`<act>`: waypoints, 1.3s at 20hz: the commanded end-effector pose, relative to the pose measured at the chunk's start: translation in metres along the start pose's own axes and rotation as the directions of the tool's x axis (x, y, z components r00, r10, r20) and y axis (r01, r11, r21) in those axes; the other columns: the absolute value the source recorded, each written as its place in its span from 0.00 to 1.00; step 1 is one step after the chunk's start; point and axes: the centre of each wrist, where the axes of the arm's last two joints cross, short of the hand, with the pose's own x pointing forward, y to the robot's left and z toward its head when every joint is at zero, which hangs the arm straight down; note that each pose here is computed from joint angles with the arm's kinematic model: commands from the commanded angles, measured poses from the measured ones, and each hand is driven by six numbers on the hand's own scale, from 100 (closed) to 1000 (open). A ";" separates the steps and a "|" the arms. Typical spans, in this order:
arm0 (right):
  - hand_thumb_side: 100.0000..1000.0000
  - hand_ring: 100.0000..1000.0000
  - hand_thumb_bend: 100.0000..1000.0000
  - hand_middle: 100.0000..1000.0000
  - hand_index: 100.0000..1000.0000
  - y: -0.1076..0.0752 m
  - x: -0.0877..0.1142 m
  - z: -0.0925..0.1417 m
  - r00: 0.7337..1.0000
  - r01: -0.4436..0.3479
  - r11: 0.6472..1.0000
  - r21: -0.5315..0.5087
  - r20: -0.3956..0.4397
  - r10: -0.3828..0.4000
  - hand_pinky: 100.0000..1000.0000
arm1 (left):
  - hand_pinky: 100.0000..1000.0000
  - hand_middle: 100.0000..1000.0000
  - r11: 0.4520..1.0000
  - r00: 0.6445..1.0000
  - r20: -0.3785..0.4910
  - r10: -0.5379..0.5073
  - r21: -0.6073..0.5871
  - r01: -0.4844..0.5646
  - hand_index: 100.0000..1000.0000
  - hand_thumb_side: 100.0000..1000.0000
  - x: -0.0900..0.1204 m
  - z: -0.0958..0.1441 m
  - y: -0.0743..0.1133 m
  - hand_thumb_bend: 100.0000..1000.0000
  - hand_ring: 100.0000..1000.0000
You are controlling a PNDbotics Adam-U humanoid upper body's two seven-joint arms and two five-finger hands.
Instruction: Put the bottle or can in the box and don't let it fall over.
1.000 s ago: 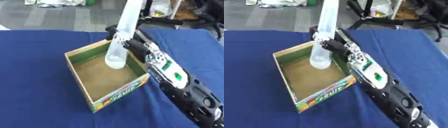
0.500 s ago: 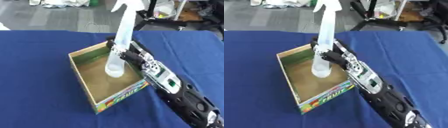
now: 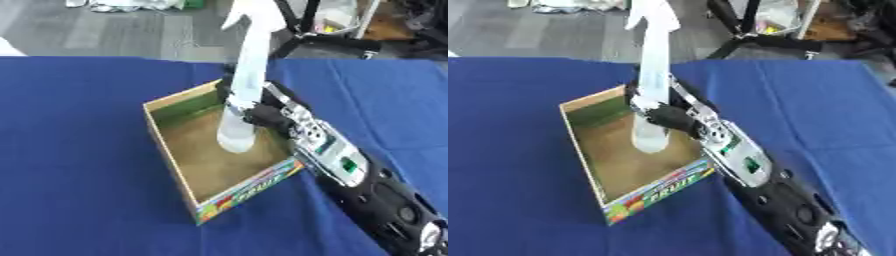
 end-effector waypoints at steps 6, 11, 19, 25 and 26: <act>0.90 1.00 0.00 1.00 1.00 -0.019 0.017 0.004 0.982 -0.188 0.977 0.103 0.004 0.189 1.00 | 0.94 1.00 0.999 1.000 0.023 -0.017 -0.033 0.018 0.78 0.58 0.009 -0.003 -0.001 0.33 1.00; 0.92 1.00 0.00 1.00 1.00 -0.025 0.020 0.008 0.980 -0.196 0.976 0.098 -0.022 0.199 1.00 | 0.94 1.00 0.999 0.999 0.022 -0.026 -0.030 0.026 0.78 0.57 0.009 -0.003 0.001 0.33 1.00; 0.94 1.00 0.00 1.00 1.00 -0.027 0.021 0.012 0.978 -0.199 0.975 0.094 -0.043 0.204 1.00 | 0.94 1.00 0.999 0.999 0.020 -0.034 -0.030 0.034 0.78 0.57 0.009 -0.002 0.002 0.33 1.00; 0.48 1.00 0.00 1.00 1.00 -0.024 0.015 0.011 0.978 -0.193 0.975 0.108 -0.064 0.201 1.00 | 0.94 1.00 0.999 0.999 0.020 -0.033 -0.029 0.033 0.78 0.57 0.009 -0.002 0.002 0.33 1.00; 0.44 1.00 0.00 1.00 1.00 -0.024 0.015 0.011 0.979 -0.186 0.976 0.109 -0.063 0.194 1.00 | 0.94 1.00 0.999 0.999 0.020 -0.033 -0.028 0.033 0.78 0.57 0.009 -0.002 0.002 0.33 1.00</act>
